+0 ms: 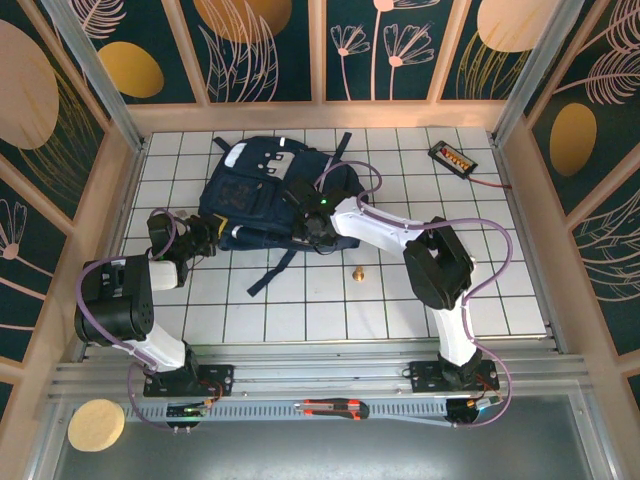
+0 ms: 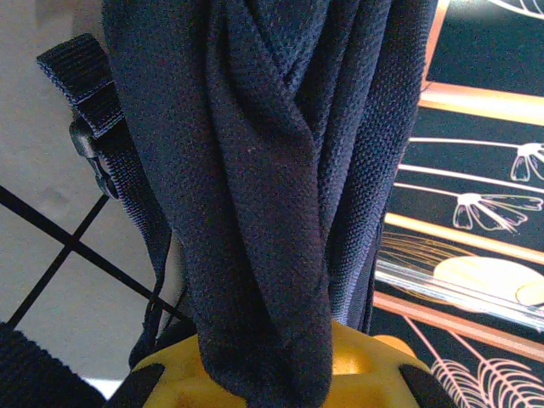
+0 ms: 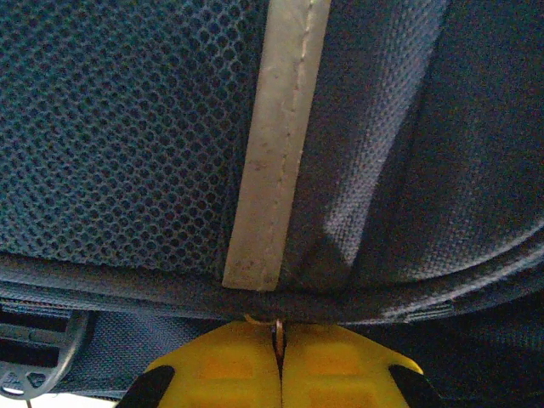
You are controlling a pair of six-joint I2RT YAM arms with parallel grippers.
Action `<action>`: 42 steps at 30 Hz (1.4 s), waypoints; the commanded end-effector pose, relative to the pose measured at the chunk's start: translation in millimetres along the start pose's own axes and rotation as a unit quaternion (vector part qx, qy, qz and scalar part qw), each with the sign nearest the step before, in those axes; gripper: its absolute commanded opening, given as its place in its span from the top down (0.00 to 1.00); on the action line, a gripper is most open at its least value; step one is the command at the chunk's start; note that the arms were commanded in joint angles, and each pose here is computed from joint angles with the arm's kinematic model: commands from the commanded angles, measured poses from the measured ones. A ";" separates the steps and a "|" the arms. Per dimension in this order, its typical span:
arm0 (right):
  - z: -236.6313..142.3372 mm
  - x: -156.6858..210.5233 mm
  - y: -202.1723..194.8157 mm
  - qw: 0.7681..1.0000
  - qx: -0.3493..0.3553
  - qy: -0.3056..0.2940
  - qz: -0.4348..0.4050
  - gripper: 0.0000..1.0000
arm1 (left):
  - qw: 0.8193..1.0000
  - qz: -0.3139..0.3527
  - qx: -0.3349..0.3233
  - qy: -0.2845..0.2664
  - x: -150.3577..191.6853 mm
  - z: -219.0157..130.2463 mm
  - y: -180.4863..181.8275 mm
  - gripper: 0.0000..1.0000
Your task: Pack the student bag
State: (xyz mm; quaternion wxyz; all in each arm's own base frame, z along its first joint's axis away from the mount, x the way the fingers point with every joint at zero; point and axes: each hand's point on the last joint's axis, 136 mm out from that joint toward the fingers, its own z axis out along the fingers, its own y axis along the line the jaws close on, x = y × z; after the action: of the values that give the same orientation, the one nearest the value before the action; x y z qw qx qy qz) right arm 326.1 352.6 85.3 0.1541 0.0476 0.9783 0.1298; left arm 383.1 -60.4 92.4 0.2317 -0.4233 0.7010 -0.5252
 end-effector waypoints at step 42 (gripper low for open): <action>-43.4 -21.7 21.8 0.995 -0.089 0.005 -0.053 1.00 | 0.996 0.073 0.002 0.049 31.9 -5.9 -44.2 0.01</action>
State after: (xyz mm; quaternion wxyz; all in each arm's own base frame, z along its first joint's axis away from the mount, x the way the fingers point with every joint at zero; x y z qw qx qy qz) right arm 332.5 346.3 128.4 0.1584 0.0001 0.9695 0.1871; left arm 392.3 -61.6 146.1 0.2721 -0.3341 0.7480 -0.5049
